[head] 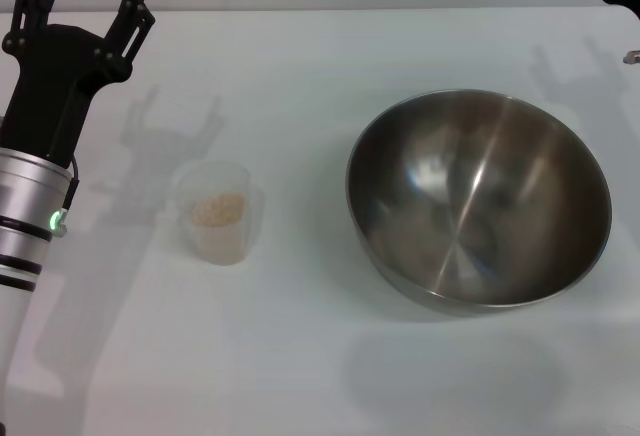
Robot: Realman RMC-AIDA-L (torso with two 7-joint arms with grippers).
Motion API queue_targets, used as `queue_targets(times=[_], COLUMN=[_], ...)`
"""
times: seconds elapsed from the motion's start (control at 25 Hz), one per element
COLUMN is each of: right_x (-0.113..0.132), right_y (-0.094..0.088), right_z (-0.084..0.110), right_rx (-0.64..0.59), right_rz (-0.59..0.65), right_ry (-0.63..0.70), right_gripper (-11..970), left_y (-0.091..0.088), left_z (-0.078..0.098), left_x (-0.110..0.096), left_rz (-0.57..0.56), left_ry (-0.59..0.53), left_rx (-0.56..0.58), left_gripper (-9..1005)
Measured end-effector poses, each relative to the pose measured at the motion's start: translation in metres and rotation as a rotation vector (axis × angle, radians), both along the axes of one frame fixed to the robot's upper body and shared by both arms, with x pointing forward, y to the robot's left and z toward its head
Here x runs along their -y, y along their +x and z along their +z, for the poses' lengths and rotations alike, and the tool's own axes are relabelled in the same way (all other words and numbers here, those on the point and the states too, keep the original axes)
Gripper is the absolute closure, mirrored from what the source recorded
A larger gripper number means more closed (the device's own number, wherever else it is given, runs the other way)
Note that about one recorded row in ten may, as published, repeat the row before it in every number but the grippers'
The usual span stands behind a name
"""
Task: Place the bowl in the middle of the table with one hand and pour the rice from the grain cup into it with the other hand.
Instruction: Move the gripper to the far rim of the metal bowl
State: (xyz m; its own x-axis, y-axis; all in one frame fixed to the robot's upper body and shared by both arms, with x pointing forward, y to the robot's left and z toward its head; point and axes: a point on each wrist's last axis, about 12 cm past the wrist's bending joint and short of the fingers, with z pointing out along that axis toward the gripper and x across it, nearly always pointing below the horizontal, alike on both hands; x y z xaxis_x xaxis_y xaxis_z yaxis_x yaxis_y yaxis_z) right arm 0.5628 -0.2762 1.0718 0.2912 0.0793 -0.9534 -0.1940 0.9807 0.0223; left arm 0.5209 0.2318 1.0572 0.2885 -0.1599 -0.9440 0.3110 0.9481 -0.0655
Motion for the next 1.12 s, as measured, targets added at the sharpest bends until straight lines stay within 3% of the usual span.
queue_targets(times=[0.44,0.76,0.92,1.12], right_x=[0.002,-0.001,-0.005,-0.021], right_y=[-0.001,0.000,0.012,0.035], right_z=[0.002,0.006,0.012,0.025], right_rx=[0.026,0.079,0.057,-0.090], right_rz=[-0.015,-0.077,-0.098,-0.077], right_ry=[-0.015,-0.204,-0.238,-0.190], right_gripper=[203,205,205,206], left_y=[0.000,-0.001,-0.001,-0.002], left_z=[0.000,0.000,0.000,-0.001], left_x=[0.001,0.001,0.000,-0.001], left_rz=[-0.003,-0.002,0.001,0.004], left_ry=[-0.004,-0.005,-0.003,-0.002], left_rx=[0.001,0.002,0.000,0.002], left_gripper=[125,126,126,125])
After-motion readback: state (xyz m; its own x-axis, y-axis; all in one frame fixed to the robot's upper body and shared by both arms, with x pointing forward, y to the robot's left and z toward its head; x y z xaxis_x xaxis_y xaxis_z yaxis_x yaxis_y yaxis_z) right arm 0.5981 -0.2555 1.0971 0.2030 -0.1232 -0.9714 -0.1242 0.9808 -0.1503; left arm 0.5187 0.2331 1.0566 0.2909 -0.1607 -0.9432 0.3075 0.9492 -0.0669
